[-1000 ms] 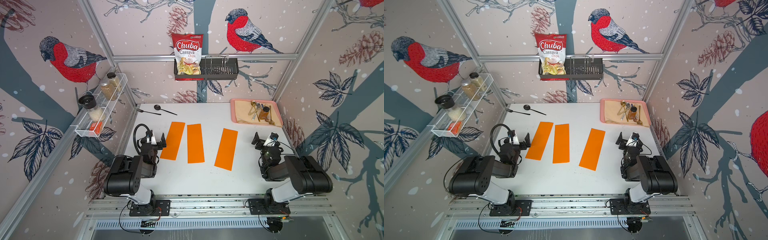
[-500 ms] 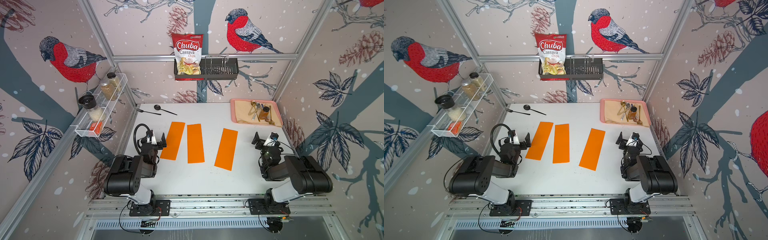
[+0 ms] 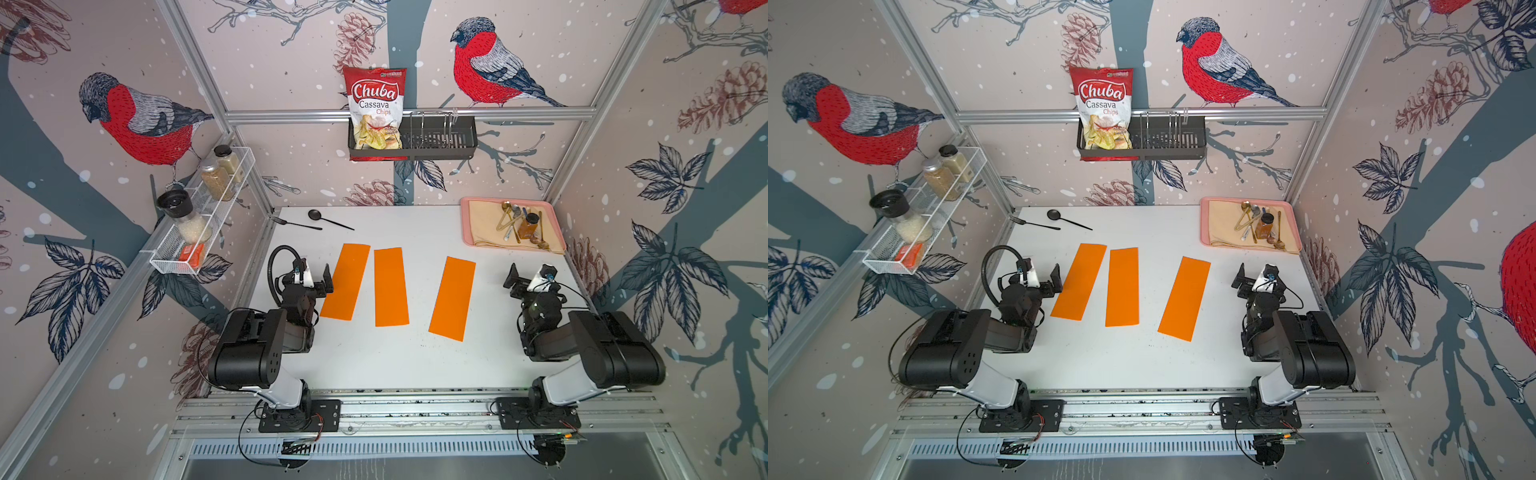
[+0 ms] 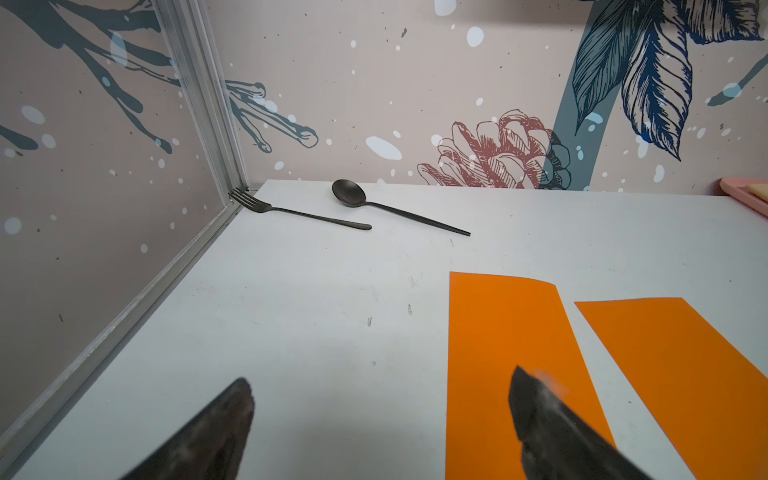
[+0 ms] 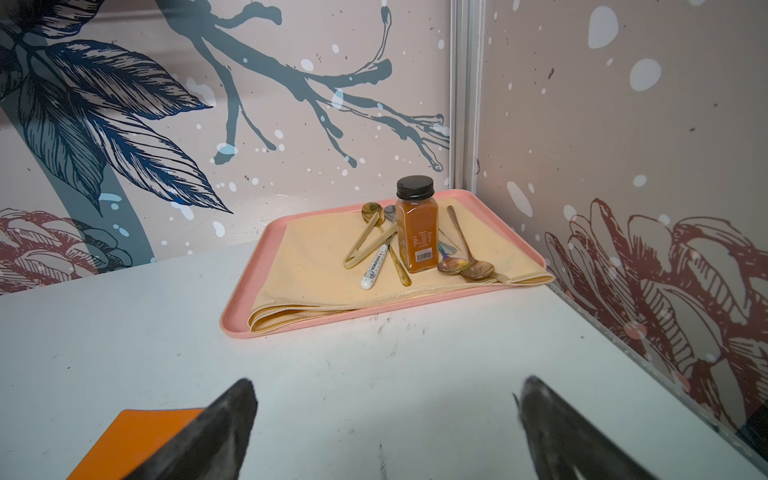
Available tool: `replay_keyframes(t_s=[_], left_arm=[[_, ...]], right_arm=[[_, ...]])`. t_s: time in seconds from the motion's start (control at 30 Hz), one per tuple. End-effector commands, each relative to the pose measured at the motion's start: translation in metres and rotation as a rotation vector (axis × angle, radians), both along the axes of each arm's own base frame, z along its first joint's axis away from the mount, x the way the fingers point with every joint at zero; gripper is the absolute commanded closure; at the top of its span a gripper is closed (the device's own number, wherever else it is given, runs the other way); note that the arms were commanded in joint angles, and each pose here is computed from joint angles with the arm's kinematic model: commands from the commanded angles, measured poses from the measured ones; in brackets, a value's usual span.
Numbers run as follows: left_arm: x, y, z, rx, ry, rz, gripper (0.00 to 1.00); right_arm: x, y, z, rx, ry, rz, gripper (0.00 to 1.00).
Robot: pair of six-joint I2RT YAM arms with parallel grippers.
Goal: Fold the rectangular paper in half along the long edge
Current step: Reset both arms
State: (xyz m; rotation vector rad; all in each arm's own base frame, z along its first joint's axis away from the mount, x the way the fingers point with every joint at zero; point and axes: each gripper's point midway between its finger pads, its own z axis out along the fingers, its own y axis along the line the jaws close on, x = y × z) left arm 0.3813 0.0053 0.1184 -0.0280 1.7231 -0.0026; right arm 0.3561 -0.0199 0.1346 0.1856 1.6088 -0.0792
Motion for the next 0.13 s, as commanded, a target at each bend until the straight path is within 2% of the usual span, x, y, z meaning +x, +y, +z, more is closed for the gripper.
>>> replay_keyframes(t_s=[0.0, 0.1], left_arm=[[0.0005, -0.0001, 0.0081, 0.017, -0.031, -0.003, 0.02], [-0.0032, -0.0004, 0.0102, 0.018, -0.045, -0.005, 0.02]], right_arm=[[0.0012, -0.0005, 0.0037, -0.017, -0.011, -0.007, 0.00], [0.0014, -0.0002, 0.0035, -0.019, -0.009, -0.006, 0.00]])
